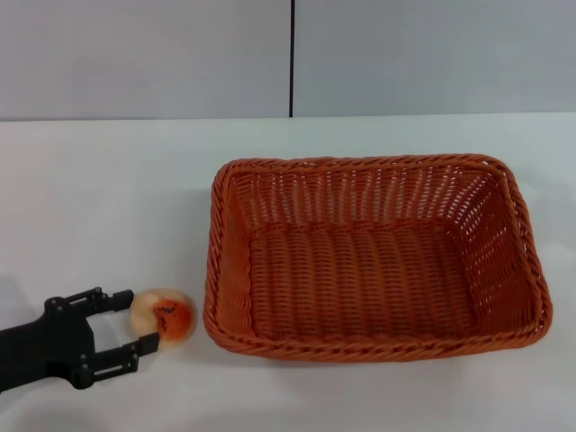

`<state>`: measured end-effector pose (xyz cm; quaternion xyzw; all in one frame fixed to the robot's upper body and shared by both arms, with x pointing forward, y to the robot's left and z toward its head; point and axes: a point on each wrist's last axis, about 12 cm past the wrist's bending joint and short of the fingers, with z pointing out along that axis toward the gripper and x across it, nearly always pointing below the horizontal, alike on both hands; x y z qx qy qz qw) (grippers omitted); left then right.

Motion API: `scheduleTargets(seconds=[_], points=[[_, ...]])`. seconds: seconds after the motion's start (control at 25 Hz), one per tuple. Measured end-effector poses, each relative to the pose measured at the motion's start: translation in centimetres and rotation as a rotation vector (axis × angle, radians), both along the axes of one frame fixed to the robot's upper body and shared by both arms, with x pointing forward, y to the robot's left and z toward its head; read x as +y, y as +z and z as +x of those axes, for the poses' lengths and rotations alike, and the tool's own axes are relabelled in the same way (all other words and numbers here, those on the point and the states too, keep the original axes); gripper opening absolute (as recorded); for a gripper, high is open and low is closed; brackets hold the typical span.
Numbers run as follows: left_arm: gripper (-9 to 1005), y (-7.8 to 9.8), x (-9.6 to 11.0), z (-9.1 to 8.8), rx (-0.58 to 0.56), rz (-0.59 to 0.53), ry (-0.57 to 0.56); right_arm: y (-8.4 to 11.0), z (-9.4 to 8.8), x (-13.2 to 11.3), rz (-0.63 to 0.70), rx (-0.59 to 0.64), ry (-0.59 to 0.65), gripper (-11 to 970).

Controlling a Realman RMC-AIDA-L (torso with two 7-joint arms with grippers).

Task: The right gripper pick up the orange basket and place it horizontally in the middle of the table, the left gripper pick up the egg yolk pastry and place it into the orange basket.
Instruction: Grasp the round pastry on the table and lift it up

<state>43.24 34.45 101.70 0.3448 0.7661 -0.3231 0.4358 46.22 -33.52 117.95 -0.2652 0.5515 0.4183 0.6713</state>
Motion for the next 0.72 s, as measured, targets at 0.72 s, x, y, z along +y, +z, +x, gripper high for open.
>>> scheduleTargets(seconds=[0.72], points=[[567, -1.4, -1.4, -0.4, -0.011, -0.040, 0.054, -1.0, 0.5, -0.5, 0.047, 0.034, -0.019, 608]])
